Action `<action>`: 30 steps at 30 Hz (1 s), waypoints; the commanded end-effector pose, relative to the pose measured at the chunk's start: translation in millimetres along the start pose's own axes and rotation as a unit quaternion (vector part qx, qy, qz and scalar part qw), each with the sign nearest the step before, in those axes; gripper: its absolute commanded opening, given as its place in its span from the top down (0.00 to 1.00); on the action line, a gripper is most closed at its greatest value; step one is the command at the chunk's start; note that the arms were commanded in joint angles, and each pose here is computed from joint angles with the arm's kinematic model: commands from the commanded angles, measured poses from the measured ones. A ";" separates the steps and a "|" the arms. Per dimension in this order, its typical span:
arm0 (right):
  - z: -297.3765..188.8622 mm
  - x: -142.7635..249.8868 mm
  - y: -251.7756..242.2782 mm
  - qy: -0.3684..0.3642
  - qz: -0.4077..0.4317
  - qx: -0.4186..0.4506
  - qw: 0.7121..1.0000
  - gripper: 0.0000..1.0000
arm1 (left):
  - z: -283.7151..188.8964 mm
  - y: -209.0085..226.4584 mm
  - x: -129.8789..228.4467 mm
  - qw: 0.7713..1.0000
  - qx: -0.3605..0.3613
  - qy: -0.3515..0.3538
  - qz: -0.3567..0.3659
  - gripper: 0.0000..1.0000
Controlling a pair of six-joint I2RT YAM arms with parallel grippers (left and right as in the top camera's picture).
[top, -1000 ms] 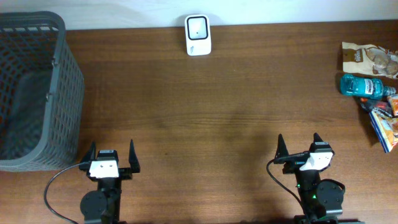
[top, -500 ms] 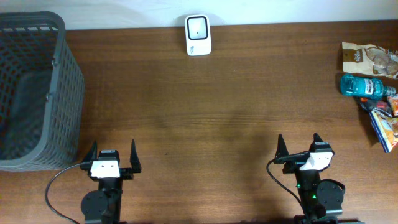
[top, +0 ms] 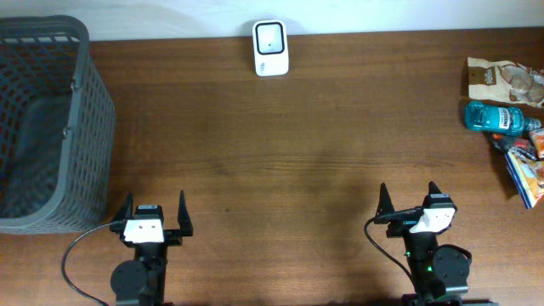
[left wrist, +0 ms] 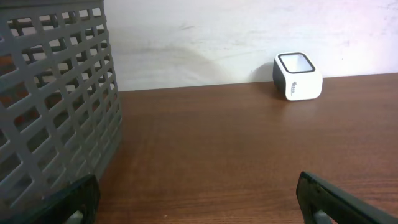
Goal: Scan the item barcode
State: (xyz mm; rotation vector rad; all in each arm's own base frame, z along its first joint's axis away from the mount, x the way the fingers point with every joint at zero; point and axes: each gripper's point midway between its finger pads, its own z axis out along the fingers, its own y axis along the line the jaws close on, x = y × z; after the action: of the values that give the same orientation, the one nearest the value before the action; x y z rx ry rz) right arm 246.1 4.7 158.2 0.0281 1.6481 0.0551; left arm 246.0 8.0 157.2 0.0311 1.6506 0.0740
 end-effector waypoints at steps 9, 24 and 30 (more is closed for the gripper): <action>0.1 2.3 -3.9 0.000 0.002 0.009 1.000 0.02 | -0.2 -0.5 1.3 1.000 0.000 0.001 0.008 0.01; -0.5 2.1 -16.7 0.000 -0.011 0.036 0.999 0.02 | -0.2 -0.5 1.3 1.000 0.000 0.001 0.008 0.01; -0.4 2.0 -16.2 0.000 -0.011 0.034 0.999 0.02 | -0.2 -0.5 1.3 1.000 0.000 0.001 0.008 0.01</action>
State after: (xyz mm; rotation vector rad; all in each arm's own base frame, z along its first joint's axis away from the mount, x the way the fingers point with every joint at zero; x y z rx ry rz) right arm 246.0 -8.1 158.2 0.0590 1.6470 0.0028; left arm 246.0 8.1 157.2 0.0308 1.6506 0.0743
